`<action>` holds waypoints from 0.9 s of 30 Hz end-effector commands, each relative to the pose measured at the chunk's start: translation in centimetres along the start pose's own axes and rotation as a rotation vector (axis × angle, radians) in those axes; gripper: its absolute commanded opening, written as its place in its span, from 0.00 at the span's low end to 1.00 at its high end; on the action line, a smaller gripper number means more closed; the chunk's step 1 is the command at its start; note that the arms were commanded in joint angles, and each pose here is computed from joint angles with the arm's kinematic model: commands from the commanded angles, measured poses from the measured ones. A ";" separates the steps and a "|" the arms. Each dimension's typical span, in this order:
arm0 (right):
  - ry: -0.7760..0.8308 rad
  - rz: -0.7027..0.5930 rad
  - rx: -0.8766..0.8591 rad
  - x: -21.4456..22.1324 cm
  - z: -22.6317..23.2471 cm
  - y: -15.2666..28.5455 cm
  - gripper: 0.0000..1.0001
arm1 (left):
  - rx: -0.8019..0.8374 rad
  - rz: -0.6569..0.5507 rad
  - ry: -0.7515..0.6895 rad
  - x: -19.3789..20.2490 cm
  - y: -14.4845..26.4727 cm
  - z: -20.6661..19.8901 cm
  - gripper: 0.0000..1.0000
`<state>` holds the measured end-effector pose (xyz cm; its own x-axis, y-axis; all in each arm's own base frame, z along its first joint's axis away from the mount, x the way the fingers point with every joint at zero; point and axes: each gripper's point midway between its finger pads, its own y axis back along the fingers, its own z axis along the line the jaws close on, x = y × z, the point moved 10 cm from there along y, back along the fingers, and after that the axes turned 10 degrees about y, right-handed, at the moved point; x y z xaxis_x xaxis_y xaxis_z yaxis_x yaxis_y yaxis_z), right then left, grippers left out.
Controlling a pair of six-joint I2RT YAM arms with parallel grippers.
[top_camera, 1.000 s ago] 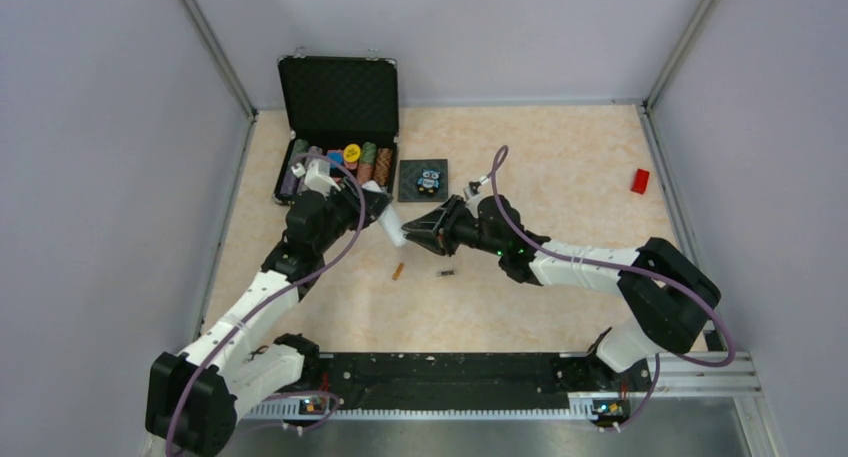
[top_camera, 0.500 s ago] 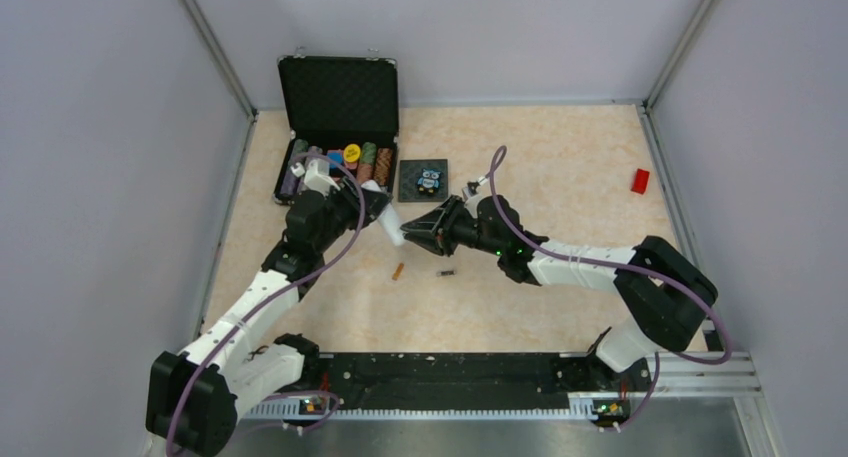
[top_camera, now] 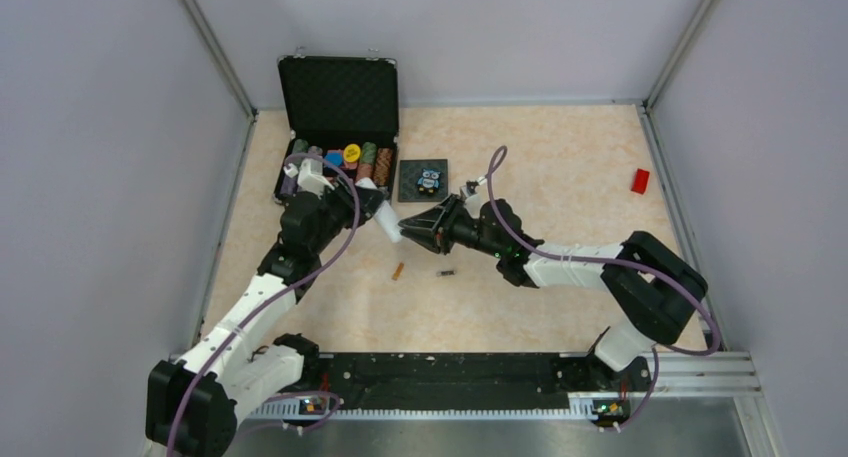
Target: Load the batteries into the remote control
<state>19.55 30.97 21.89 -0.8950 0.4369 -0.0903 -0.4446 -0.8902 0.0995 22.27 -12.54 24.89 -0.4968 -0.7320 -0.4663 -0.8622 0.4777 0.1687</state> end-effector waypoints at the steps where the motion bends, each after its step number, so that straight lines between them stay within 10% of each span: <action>1: 0.026 -0.020 -0.132 0.0 1.4 -0.4 0.33 | 0.117 0.049 0.042 0.4 0.5 -1.7 0.00; 27: 0.026 -0.029 -0.243 -0.1 2.8 -0.5 0.35 | -0.081 0.013 -0.036 0.5 -1.2 1.4 0.00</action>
<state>19.84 31.30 21.28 -0.8906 0.4462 -0.0883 -0.4506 -0.8920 0.0371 23.23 -12.22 23.57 -0.4652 -0.7444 -0.4791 -0.8844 0.4135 0.2163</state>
